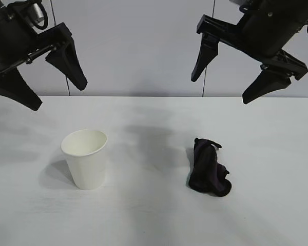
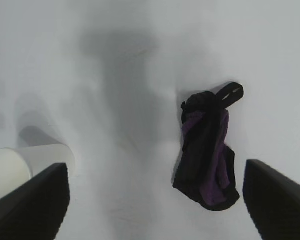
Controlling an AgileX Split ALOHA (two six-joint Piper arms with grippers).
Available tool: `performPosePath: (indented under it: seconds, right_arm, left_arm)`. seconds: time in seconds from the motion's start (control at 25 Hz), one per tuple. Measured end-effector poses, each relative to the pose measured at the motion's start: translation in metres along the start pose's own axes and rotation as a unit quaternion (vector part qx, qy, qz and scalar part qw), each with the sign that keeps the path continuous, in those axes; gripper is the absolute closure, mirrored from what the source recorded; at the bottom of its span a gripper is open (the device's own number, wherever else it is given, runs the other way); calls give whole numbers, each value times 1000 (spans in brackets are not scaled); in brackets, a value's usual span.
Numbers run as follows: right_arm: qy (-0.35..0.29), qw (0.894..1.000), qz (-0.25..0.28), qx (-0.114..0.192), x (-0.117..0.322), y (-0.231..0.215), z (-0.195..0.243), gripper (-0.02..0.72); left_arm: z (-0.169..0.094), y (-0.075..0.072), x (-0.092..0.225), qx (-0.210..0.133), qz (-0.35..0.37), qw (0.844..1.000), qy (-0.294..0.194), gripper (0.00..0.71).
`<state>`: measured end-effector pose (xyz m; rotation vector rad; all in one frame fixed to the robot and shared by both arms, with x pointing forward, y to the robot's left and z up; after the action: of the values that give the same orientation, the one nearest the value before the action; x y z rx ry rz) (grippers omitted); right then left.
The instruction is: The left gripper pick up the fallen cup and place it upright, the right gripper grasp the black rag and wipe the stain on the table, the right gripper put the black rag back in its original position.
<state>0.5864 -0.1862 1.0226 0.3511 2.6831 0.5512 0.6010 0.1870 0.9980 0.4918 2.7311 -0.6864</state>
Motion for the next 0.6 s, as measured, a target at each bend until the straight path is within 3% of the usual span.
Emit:
performPosePath:
  seconds: [0.6]
  right_arm:
    - [-10, 1000, 0, -4, -2, 1, 0, 50]
  left_arm:
    - [0, 0, 0, 0, -1, 1000, -1, 17]
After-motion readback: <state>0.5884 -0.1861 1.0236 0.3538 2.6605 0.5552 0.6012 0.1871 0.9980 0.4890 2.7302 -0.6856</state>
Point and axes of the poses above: a point on each arm's last joint axis where the gripper is mounted, z pointing out along that axis toward the gripper, y along the wrist's bending axis when the last joint is at zero, x = y × z, the point moved 1 cm from there along z, pointing out along that axis toward the gripper, and after that the axes turned 10 degrees about z, right-handed, at the moved point
